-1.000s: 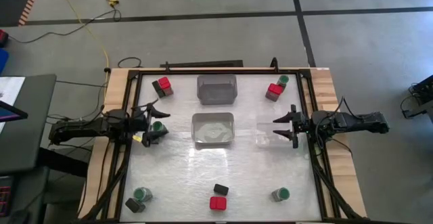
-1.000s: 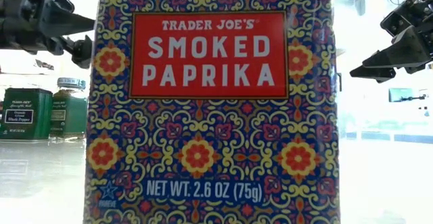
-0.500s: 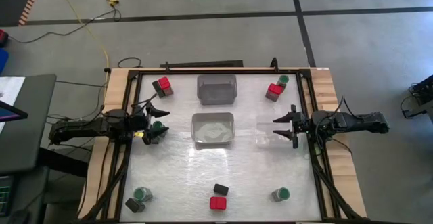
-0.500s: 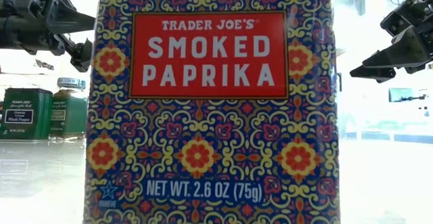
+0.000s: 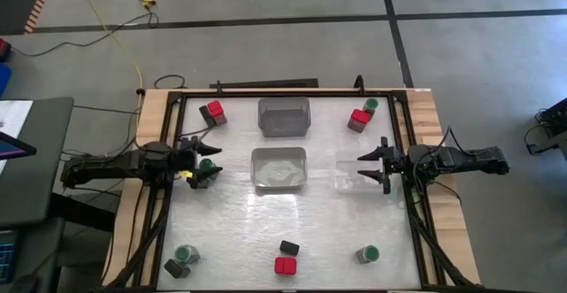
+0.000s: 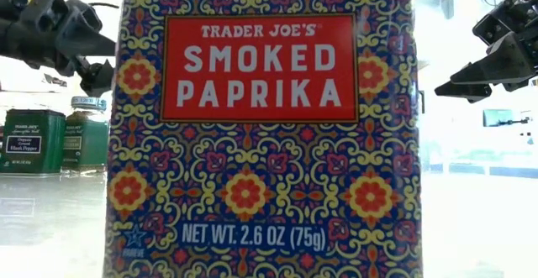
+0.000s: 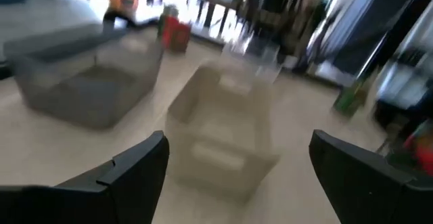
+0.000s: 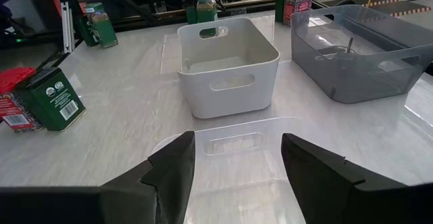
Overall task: Sort spices by type
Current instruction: Put the green spice bottle into the gray bin
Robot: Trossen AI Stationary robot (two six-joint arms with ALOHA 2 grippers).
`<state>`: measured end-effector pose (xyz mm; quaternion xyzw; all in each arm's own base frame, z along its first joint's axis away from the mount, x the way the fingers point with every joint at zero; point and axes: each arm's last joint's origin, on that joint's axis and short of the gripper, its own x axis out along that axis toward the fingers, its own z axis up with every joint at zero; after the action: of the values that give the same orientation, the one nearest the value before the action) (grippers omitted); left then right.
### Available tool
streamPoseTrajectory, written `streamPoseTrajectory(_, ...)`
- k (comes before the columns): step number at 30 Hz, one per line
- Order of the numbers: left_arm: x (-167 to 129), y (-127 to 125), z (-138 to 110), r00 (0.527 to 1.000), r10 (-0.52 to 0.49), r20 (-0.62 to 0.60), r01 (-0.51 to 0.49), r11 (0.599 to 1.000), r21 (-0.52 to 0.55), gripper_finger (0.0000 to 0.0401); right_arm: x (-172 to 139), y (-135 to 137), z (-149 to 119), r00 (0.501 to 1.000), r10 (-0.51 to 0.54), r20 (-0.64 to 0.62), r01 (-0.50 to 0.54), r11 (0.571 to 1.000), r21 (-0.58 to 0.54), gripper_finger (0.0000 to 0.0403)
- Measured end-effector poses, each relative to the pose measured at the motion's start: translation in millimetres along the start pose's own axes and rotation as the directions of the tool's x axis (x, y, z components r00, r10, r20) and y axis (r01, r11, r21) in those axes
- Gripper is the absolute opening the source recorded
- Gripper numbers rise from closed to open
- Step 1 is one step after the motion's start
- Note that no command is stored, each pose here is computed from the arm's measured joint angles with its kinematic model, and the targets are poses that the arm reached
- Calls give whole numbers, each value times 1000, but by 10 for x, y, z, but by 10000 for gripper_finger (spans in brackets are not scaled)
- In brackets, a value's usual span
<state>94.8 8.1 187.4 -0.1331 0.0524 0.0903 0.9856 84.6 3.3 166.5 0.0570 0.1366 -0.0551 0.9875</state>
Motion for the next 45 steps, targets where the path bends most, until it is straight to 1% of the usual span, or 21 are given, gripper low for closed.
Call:
streamPoseTrajectory(2, 8, -23, 77, 999, 11, -39, -10, 1000, 25, 340, 0, 0, -1, 1000, 0, 0, 0, 1000, 0, 249)
streamPoseTrajectory(6, 74, -71, 223, 991, 37, -127, -33, 999, 32, 339, 0, 0, 0, 1000, -1, 0, 1, 1000, 0, 249)
streamPoseTrajectory(10, 160, -142, 438, 977, 57, -206, -29, 990, 139, 339, 0, 0, 0, 1000, 0, 0, 0, 1000, 0, 249)
streamPoseTrajectory(14, 250, -216, 653, 932, 93, -351, -5, 970, 243, 339, 0, 0, 0, 1000, 0, 0, 0, 1000, 0, 249)
streamPoseTrajectory(17, 314, -277, 807, 877, 100, -470, 65, 944, 323, 339, 0, 0, 0, 1000, 0, 0, 0, 1000, 0, 249)
streamPoseTrajectory(19, 359, -316, 909, 836, 104, -538, 129, 917, 378, 339, 0, 0, 0, 1000, 0, 0, 0, 1000, 0, 249)
streamPoseTrajectory(21, 401, -346, 995, 792, 122, -599, 191, 881, 433, 339, 0, 0, 0, 1000, 0, 0, 0, 1000, 0, 249)
streamPoseTrajectory(23, 436, -364, 1041, 733, 148, -664, 266, 837, 479, 339, 0, 0, 0, 1000, 0, 0, 0, 1000, 0, 249)
streamPoseTrajectory(25, 466, -370, 1052, 674, 170, -719, 336, 797, 502, 339, 0, 0, 0, 1000, 0, 0, 0, 1000, 0, 249)
streamPoseTrajectory(27, 492, -363, 1012, 603, 192, -774, 391, 775, 497, 339, 0, 0, 0, 1000, 0, 0, 0, 1000, 0, 249)
streamPoseTrajectory(29, 515, -347, 947, 541, 211, -814, 419, 772, 478, 339, 0, 0, 0, 1000, -1, 0, 1, 1000, 0, 249)
streamPoseTrajectory(32, 558, -323, 841, 478, 227, -848, 426, 785, 450, 339, 0, 0, 0, 1000, 0, 0, 0, 1000, 0, 249)
streamPoseTrajectory(37, 636, -312, 768, 435, 237, -869, 389, 820, 419, 339, 0, 0, -1, 1000, 0, 0, 0, 1000, 0, 249)
streamPoseTrajectory(40, 673, -308, 736, 411, 243, -879, 389, 825, 410, 339, 0, 0, 0, 1000, -1, -1, 1, 1000, 0, 249)
streamPoseTrajectory(45, 731, -276, 684, 363, 264, -894, 406, 818, 407, 339, 0, 0, -1, 1000, -1, -1, 1, 1000, 0, 249)
